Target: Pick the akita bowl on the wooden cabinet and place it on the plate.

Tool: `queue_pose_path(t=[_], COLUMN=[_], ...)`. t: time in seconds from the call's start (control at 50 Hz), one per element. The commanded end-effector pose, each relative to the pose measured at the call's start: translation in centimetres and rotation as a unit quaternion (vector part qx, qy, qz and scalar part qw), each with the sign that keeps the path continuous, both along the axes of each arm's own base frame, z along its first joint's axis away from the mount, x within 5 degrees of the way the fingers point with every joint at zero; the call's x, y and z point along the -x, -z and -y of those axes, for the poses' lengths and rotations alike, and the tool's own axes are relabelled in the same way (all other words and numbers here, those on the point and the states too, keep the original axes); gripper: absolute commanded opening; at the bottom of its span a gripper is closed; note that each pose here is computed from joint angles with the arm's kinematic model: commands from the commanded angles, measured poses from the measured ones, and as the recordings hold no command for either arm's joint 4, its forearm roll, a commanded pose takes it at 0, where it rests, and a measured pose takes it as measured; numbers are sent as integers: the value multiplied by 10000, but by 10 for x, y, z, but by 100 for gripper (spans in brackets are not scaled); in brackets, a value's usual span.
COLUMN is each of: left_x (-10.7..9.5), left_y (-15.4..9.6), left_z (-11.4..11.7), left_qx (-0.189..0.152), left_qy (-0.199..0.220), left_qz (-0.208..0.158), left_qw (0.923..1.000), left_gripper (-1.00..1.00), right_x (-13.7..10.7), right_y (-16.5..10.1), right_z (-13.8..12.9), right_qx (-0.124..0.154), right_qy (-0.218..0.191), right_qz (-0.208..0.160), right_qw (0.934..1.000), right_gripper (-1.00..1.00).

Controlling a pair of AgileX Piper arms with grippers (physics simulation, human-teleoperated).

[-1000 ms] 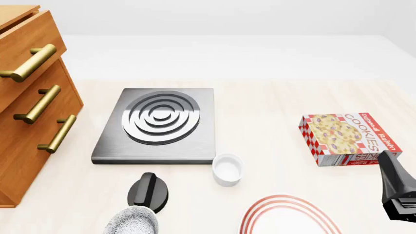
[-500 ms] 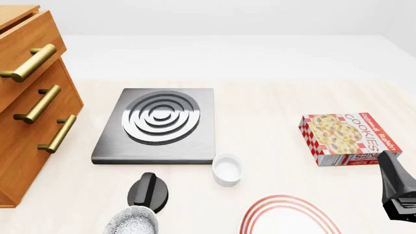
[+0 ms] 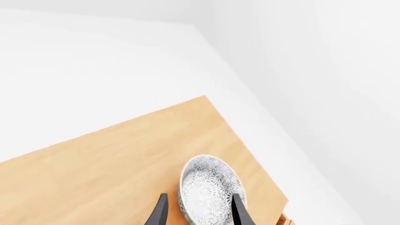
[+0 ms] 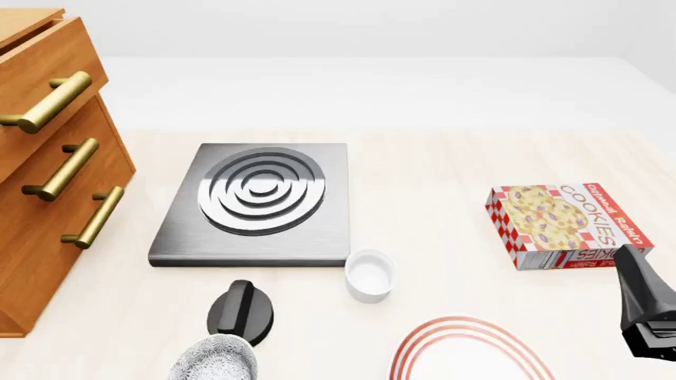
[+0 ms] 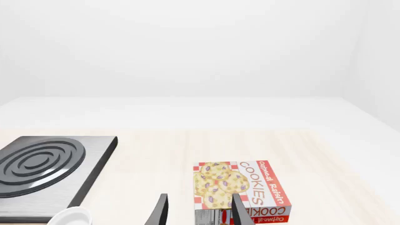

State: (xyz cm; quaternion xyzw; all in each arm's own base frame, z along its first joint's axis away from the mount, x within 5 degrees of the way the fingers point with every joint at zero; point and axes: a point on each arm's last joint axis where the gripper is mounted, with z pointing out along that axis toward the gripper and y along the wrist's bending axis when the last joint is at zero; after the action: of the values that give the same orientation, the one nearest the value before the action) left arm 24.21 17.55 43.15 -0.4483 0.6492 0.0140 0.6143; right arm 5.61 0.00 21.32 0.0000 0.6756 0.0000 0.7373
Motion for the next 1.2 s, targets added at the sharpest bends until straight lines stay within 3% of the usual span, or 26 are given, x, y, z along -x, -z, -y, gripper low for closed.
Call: queue_pose_path(t=[0.02,0.5,1.04,1.06,1.2], left_x=[-10,-27,-36,-34,-26], left_y=[6,31,38,37,34], left_z=[-6,-14,-9,-10,-15], left_qx=[65,214,127,108,-21], left_qy=[7,67,236,223,115], left_qz=[-75,-259,-372,-378,-391], left_qw=[10000,9994,9989,9990,9992], left_gripper=[100,100,100,-100,-100], right_x=[0,0,0,0,0], right_y=[0,0,0,0,0], right_z=[0,0,0,0,0], right_qx=[0,0,0,0,0], right_qy=[0,0,0,0,0], right_qz=[0,0,0,0,0], right_qw=[10000,10000,10000,10000,10000], right_gripper=[100,100,100,100,100])
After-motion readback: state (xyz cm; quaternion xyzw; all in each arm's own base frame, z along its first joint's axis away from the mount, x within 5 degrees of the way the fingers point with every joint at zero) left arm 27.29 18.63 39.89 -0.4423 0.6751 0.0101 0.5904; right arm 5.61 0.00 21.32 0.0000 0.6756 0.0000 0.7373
